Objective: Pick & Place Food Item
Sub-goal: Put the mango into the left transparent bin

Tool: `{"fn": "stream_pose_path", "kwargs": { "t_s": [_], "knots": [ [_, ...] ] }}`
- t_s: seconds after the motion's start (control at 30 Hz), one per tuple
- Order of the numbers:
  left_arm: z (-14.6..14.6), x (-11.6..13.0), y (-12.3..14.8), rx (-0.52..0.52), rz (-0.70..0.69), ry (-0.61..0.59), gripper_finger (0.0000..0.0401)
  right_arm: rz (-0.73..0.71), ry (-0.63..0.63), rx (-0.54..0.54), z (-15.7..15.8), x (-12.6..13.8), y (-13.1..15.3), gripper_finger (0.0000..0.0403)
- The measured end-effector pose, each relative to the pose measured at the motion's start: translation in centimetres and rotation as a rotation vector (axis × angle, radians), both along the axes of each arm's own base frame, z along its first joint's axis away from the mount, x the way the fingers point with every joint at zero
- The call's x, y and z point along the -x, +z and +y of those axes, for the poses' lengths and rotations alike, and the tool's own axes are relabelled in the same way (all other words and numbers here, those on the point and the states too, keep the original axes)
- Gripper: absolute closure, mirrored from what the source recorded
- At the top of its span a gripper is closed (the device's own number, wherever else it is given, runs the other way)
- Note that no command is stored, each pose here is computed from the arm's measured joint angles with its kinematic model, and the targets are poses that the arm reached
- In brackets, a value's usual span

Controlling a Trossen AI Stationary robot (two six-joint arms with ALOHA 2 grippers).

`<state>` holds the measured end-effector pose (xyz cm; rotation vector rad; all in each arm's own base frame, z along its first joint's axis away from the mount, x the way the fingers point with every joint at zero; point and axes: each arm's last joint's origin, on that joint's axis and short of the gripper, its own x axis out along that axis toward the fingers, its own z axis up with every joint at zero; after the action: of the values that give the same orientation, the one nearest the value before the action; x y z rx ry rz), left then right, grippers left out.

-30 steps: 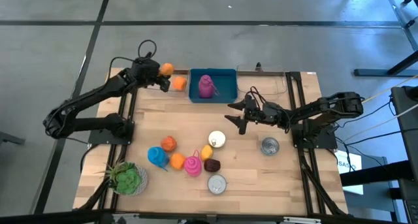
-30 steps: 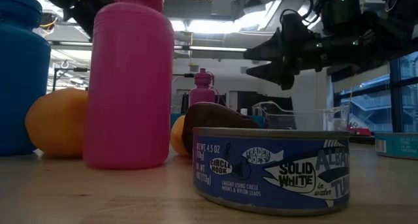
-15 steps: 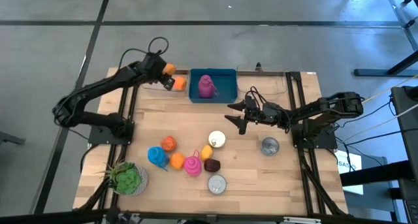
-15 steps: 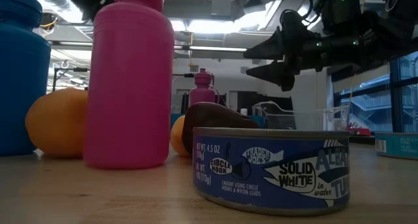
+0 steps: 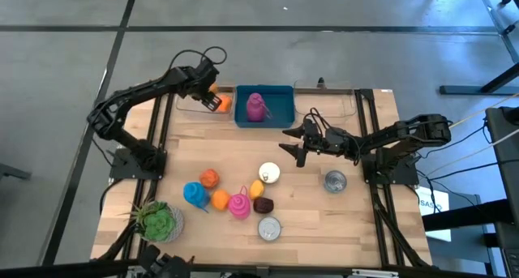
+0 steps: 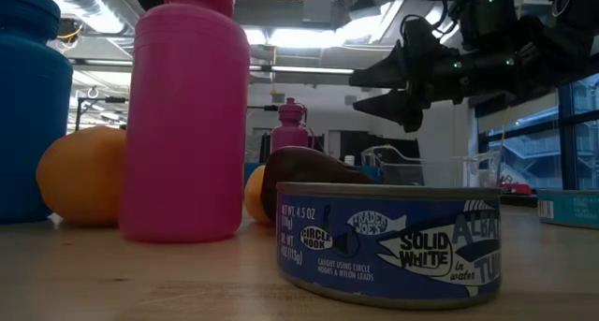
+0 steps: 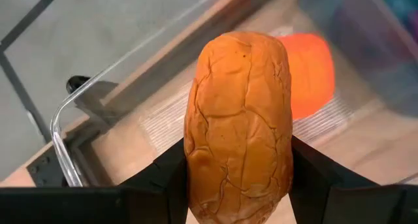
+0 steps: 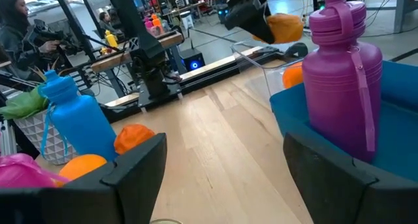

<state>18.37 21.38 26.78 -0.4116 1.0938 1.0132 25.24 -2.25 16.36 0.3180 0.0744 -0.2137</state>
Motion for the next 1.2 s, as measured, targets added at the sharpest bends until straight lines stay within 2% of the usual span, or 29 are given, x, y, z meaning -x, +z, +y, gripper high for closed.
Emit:
{"fn": "stream_pose_path", "kwargs": {
  "t_s": [0.43, 0.63, 0.87, 1.2],
  "knots": [
    [1.0, -0.7, -2.9, 0.1, 0.097, 0.052, 0.0226, 0.009, 0.006, 0.015, 0.0, 0.0, -0.1, 0.0097],
    [1.4, -0.6, -3.7, 0.133, 0.104, 0.081, 0.0226, 0.009, 0.006, 0.014, 0.0, 0.0, -0.1, 0.0097],
    [2.3, -0.5, -5.1, 0.237, 0.058, 0.1, 0.0226, 0.009, 0.006, 0.015, 0.0, 0.0, -0.1, 0.0097],
    [2.8, -0.5, -5.7, 0.243, 0.061, 0.11, 0.0211, 0.009, 0.005, 0.015, 0.0, 0.0, -0.1, 0.0097]
  ]
}}
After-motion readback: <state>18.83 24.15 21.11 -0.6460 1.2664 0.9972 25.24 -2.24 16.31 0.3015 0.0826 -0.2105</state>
